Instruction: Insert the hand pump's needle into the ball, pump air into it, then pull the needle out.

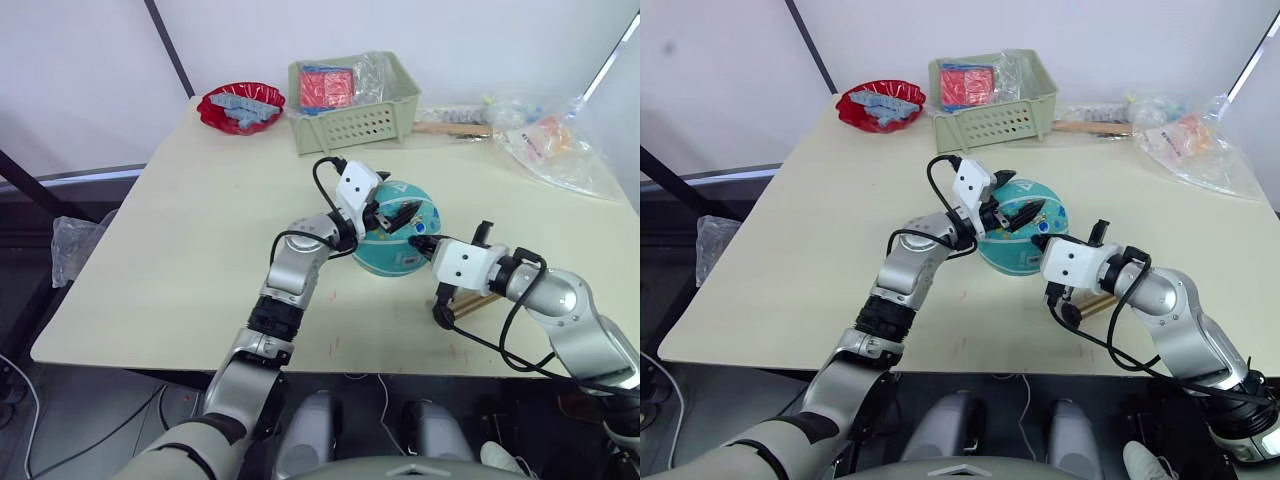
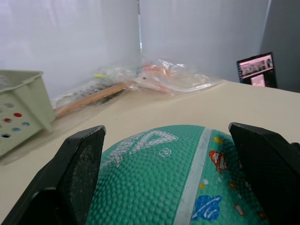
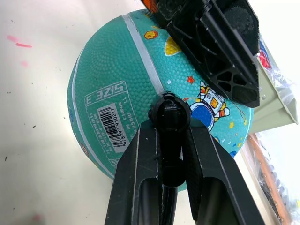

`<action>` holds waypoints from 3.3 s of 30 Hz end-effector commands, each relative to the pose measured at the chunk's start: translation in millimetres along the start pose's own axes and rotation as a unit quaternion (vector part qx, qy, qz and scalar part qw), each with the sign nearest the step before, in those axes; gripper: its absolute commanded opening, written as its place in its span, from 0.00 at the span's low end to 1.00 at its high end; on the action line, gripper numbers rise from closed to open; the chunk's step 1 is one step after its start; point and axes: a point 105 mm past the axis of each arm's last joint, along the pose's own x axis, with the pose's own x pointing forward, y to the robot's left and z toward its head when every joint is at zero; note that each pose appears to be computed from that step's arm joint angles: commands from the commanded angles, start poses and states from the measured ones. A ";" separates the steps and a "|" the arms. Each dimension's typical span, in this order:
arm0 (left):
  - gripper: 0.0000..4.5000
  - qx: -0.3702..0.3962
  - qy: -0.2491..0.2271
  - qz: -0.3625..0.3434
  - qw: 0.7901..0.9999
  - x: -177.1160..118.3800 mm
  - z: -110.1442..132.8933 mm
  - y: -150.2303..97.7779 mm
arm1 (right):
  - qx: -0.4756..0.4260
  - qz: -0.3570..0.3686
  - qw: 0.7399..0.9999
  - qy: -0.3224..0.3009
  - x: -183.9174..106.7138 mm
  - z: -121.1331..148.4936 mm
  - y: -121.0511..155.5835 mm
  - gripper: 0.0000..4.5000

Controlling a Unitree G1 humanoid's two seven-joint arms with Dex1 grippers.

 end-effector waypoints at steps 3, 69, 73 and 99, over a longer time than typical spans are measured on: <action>1.00 -0.013 0.154 0.010 0.988 -8.6 -90.4 -15.6 | -0.031 -0.024 0.998 -0.041 -14.5 27.4 -12.3 0.02; 1.00 0.002 -0.004 -0.060 0.998 3.8 -7.5 -7.0 | 0.144 -0.233 0.962 0.008 -81.5 -26.4 -54.7 0.02; 1.00 0.009 -0.033 -0.069 0.997 -0.4 13.8 -2.5 | 0.167 -0.247 0.954 0.003 -78.4 -30.2 -54.8 0.02; 1.00 0.050 -0.038 -0.195 0.979 -141.8 50.0 26.6 | 0.234 -0.306 0.923 -0.015 -77.6 -54.8 -78.2 0.02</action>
